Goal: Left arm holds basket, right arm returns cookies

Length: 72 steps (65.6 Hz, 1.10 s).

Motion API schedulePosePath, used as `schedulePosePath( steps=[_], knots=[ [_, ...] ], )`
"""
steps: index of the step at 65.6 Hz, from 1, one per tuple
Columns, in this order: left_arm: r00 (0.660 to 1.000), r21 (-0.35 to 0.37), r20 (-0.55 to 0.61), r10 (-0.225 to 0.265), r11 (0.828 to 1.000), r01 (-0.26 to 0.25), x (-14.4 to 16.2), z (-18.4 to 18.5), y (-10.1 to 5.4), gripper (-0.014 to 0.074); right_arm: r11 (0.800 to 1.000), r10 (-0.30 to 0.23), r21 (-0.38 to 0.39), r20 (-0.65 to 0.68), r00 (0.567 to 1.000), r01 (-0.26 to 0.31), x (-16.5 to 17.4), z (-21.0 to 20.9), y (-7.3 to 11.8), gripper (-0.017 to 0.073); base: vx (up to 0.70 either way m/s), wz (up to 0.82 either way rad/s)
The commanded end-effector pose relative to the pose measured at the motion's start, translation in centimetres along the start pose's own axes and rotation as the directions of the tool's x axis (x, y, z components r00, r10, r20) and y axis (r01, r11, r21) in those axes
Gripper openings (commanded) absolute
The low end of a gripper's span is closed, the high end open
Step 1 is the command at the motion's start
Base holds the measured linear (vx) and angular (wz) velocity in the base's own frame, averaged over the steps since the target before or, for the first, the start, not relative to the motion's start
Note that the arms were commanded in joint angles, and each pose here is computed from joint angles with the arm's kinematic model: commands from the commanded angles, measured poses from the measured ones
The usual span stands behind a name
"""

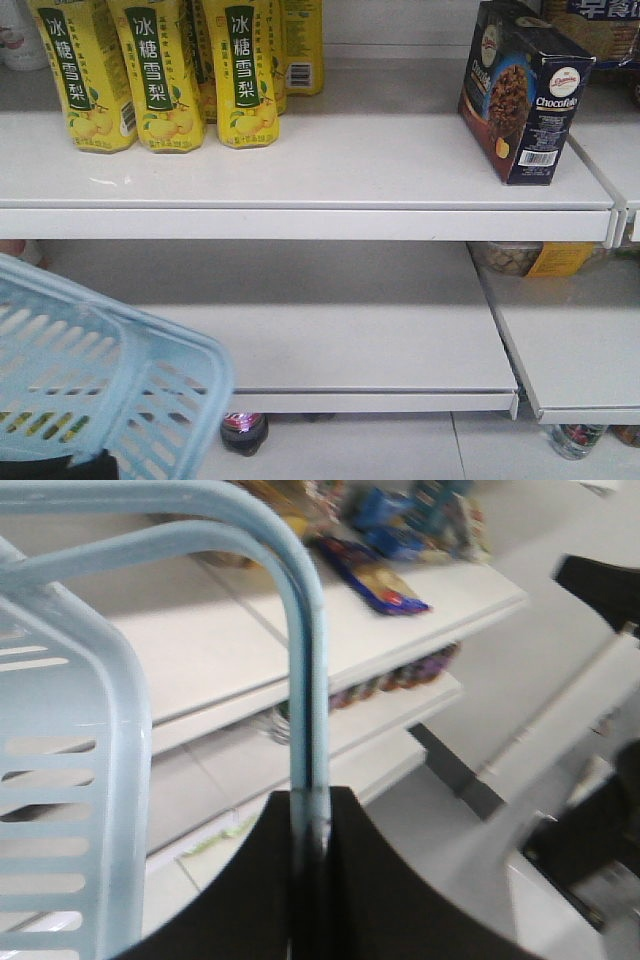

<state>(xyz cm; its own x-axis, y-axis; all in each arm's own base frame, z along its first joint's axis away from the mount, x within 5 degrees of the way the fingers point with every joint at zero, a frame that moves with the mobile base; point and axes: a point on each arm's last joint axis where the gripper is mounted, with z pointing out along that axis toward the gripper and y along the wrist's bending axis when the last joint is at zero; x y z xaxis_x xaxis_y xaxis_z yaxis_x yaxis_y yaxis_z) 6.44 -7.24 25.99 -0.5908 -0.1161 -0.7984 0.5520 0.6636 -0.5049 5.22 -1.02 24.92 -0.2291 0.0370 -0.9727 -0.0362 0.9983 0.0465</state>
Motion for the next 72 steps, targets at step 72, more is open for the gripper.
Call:
schedulePosePath(
  steps=[72],
  knots=[
    [0.791,-0.717,0.429,0.436,0.697,0.004,4.1,-4.3,7.2,-0.0003,0.999,-0.021,-0.022,0.075,0.997,0.022,-1.3,-0.3,0.2,-0.0006,0.00,0.00]
  ],
)
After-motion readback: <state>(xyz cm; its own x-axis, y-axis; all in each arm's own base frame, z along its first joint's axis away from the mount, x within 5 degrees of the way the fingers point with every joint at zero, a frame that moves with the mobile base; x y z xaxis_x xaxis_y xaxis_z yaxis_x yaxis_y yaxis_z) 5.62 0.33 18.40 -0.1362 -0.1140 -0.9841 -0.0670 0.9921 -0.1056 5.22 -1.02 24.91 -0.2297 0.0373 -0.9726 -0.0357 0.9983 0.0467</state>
